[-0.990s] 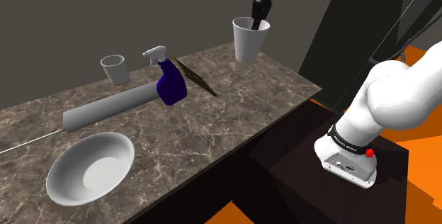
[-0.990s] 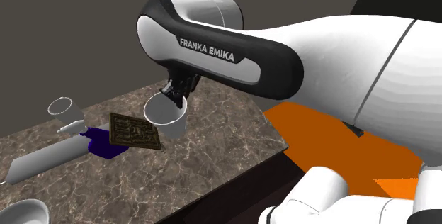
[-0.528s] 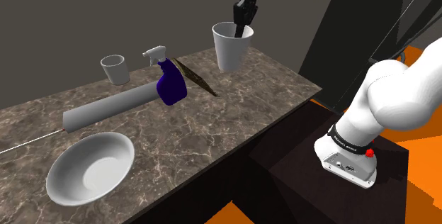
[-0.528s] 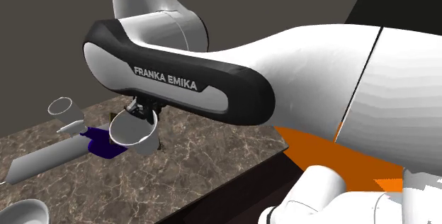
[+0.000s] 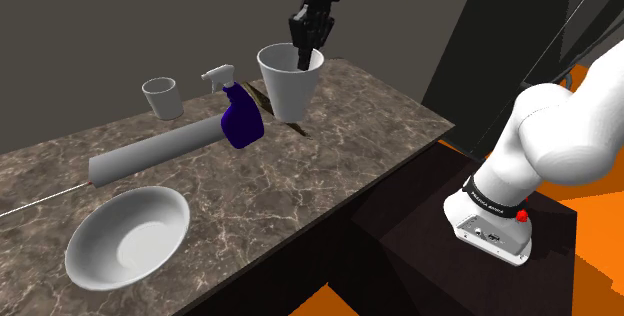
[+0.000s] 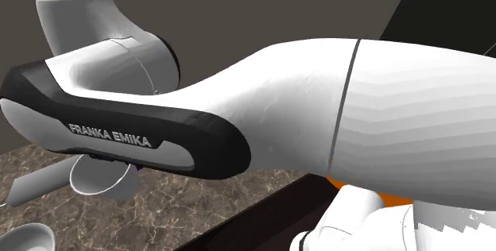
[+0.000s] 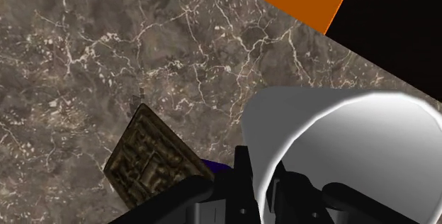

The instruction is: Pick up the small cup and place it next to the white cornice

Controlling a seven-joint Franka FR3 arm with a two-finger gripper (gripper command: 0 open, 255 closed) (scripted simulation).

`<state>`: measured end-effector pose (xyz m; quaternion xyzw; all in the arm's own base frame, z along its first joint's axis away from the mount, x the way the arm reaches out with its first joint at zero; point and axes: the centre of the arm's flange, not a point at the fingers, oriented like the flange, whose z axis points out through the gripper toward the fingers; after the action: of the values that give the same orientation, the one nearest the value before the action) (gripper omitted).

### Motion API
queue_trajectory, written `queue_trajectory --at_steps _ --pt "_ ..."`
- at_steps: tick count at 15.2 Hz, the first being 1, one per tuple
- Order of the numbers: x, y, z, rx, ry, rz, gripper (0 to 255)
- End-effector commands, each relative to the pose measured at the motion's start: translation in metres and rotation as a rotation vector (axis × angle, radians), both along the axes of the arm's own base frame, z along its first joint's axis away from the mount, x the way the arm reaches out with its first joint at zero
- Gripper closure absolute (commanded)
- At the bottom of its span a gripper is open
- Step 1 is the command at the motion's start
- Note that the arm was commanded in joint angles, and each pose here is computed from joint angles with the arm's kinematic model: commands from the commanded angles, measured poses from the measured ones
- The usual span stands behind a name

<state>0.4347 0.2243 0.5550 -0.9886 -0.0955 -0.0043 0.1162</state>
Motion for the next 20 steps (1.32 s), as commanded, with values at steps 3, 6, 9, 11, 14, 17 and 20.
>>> queue_trajectory --at_steps 3,6,9,11,14,17,20 --pt "0.0 0.055 -0.002 0.001 0.0 -0.001 255" --pt "0.001 0.095 -0.002 0.001 0.0 -0.001 255" --pt "0.002 0.134 -0.002 0.001 0.0 -0.001 255" --pt "0.002 0.161 -0.002 0.001 0.0 -0.001 255" --pt "0.003 0.2 -0.002 0.001 0.0 -0.001 255" --pt "0.003 0.209 -0.012 0.001 0.0 -0.001 255" --pt "0.003 0.209 -0.028 0.001 0.0 -0.001 255"
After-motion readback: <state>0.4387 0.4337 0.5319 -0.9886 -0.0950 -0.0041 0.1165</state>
